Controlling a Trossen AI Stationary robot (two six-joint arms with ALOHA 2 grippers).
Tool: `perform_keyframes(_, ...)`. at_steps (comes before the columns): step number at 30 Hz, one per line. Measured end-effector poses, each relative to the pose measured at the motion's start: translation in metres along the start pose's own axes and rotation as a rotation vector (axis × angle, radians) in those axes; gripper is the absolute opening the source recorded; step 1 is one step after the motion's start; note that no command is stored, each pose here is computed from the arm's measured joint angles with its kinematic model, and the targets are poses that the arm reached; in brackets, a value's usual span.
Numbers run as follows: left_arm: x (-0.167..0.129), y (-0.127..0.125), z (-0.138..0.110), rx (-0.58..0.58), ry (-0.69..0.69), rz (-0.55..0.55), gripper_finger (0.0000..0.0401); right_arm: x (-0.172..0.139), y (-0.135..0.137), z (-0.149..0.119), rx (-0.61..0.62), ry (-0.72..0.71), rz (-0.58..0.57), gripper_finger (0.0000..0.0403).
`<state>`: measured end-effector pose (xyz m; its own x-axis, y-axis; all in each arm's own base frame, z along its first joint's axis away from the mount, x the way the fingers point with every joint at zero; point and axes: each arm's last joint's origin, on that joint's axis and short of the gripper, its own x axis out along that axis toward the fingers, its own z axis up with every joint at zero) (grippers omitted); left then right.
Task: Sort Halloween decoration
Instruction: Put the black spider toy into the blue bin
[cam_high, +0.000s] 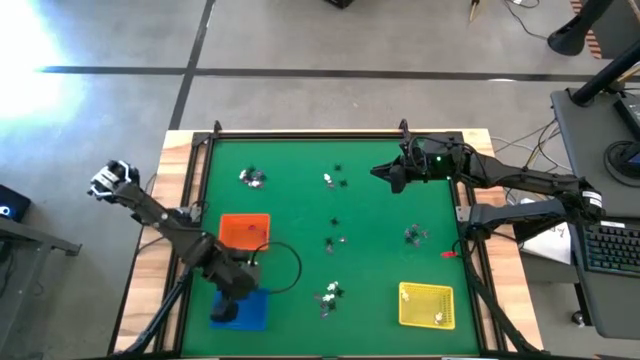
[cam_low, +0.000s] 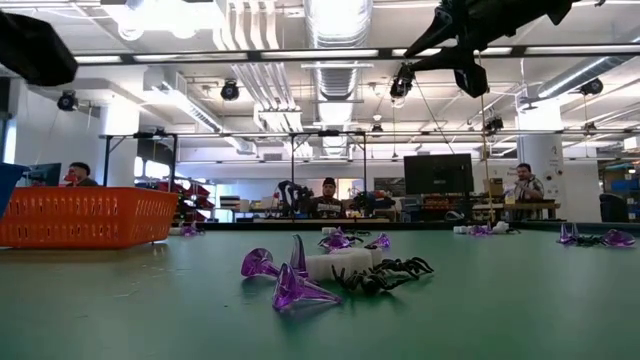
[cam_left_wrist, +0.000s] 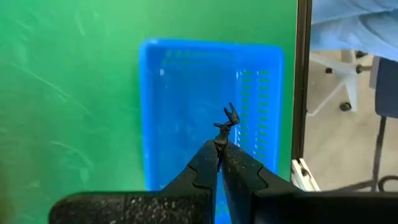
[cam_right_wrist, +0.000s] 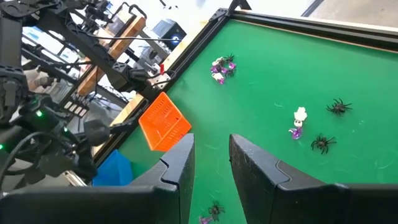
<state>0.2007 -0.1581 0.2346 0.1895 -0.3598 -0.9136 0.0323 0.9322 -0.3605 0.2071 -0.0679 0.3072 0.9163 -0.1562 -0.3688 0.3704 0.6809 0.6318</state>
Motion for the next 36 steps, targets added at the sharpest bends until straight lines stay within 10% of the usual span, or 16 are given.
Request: perform_keyframes(36, 0.053, 0.007, -0.01, 0.04, 0.206, 0.016, 0.0052, 0.002, 0.015, -0.012, 0.013, 0.026, 0.024, 0.0093)
